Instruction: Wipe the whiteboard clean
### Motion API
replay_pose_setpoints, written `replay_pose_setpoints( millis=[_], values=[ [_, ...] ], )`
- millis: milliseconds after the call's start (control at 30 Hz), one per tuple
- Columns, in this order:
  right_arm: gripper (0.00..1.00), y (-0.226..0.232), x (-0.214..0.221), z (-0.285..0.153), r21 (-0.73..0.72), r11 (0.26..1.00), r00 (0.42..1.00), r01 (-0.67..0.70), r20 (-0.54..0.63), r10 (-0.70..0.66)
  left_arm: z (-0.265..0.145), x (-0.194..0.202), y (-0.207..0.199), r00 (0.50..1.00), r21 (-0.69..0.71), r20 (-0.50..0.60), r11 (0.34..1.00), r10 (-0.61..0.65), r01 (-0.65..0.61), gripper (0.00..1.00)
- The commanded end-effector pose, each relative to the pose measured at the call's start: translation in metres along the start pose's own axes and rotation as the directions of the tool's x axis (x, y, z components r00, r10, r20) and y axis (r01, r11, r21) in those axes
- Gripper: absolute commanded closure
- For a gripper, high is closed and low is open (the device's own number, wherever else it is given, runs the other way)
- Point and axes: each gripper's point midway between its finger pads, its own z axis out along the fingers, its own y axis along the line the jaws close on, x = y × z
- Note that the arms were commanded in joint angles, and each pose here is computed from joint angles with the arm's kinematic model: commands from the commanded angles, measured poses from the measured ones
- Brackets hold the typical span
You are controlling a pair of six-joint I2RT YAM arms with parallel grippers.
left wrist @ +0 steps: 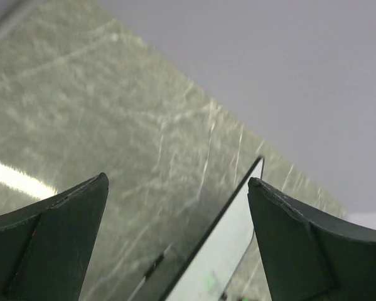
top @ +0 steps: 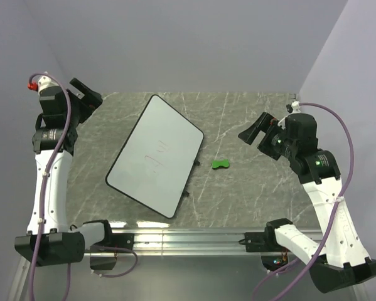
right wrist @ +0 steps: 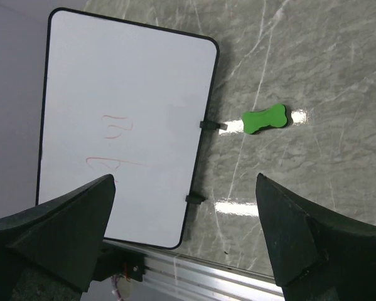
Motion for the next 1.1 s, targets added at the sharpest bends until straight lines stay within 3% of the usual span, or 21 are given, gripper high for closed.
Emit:
replay_pose_setpoints(
  millis=[0,67,133,200,267,433,533,667,767,933,1067],
  values=[
    [0.0,0.009,-0.005,-0.001,-0.027,0.999,0.999,0.039,0.015,-0.039,-0.011,0.016,-0.004,0.99,-0.007,-0.139,0.999,0.034,-0.035,0.0],
    [0.0,0.013,-0.009,-0.002,-0.032,0.998,0.998,0.053,0.024,-0.053,-0.009,0.043,0.008,0.965,-0.048,-0.26,0.998,0.016,-0.03,0.01],
    [0.0,0.018,-0.011,0.001,-0.043,0.997,0.998,0.059,0.023,-0.058,-0.015,0.055,0.014,0.951,-0.079,-0.309,0.997,-0.008,-0.018,0.01],
    [0.0,0.023,-0.012,0.003,-0.059,0.996,0.998,0.064,0.012,-0.064,-0.03,0.049,0.034,0.977,-0.145,-0.211,0.989,-0.032,0.001,0.0],
    [0.0,0.023,-0.009,0.014,-0.054,0.996,0.997,0.066,-0.024,-0.067,-0.054,0.037,0.033,0.995,-0.073,-0.095,0.997,0.007,-0.014,0.01],
    [0.0,-0.001,0.009,0.056,0.063,0.991,0.979,0.115,-0.175,-0.103,-0.054,0.075,0.04,0.976,-0.046,-0.218,0.999,-0.002,-0.008,0.01],
    [0.0,-0.021,0.025,0.082,0.163,0.973,0.949,0.162,-0.295,-0.108,-0.062,0.073,0.042,0.978,-0.075,-0.204,0.997,-0.048,0.033,0.01],
    [0.01,-0.032,0.034,0.104,0.214,0.962,0.941,0.168,-0.326,-0.092,-0.077,0.074,0.027,0.976,0.016,-0.209,0.998,-0.063,0.068,0.01],
    [0.01,-0.036,0.035,0.126,0.246,0.96,0.949,0.13,-0.311,-0.049,-0.081,0.089,0.035,0.967,0.005,-0.249,0.998,-0.053,0.056,0.01],
    [0.02,-0.066,0.074,0.163,0.376,0.909,0.883,0.181,-0.468,0.018,-0.096,0.094,0.041,0.966,0.013,-0.259,1.0,-0.017,0.021,0.01],
    [0.02,-0.066,0.09,0.168,0.44,0.88,0.881,0.179,-0.47,0.056,-0.11,0.091,0.044,0.967,0.001,-0.256,1.0,-0.001,0.001,0.01]
  ],
)
